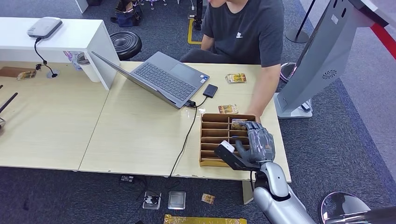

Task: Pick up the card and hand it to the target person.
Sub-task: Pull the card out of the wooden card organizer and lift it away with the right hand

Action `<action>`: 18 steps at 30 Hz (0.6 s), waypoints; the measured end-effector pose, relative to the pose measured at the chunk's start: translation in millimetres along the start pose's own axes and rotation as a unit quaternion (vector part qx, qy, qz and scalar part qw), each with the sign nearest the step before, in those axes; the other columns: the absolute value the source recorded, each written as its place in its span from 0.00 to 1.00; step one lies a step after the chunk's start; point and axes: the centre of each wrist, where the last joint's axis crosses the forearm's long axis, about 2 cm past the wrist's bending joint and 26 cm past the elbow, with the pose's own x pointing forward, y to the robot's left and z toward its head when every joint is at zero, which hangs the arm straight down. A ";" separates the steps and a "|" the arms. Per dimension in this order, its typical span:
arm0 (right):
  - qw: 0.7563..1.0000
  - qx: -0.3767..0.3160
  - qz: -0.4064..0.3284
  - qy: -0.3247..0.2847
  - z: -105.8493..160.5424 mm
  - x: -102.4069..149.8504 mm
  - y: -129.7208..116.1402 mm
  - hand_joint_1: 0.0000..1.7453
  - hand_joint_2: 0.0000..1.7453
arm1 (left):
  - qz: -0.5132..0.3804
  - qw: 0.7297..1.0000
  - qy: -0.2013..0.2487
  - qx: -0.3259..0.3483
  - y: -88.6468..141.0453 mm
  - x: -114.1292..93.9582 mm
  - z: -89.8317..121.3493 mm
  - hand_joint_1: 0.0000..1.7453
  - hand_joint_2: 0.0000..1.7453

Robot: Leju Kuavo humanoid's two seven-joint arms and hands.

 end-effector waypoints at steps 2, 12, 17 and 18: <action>1.000 0.000 0.001 0.000 -2.2 0.1 0.5 1.00 1.00 | 0.000 1.000 0.000 0.000 0.0 0.0 0.0 0.00 1.00; 1.000 0.002 -0.001 0.000 -8.9 -0.1 2.6 1.00 1.00 | 0.000 1.000 -0.001 0.000 0.0 0.0 0.0 0.00 1.00; 1.000 -0.002 0.003 0.003 -9.7 1.6 2.7 1.00 1.00 | -0.001 1.000 -0.002 0.001 0.0 0.0 0.0 0.00 1.00; 1.000 -0.003 0.004 0.003 -9.6 2.3 2.4 1.00 1.00 | -0.001 1.000 -0.002 0.001 0.0 0.0 0.0 0.00 1.00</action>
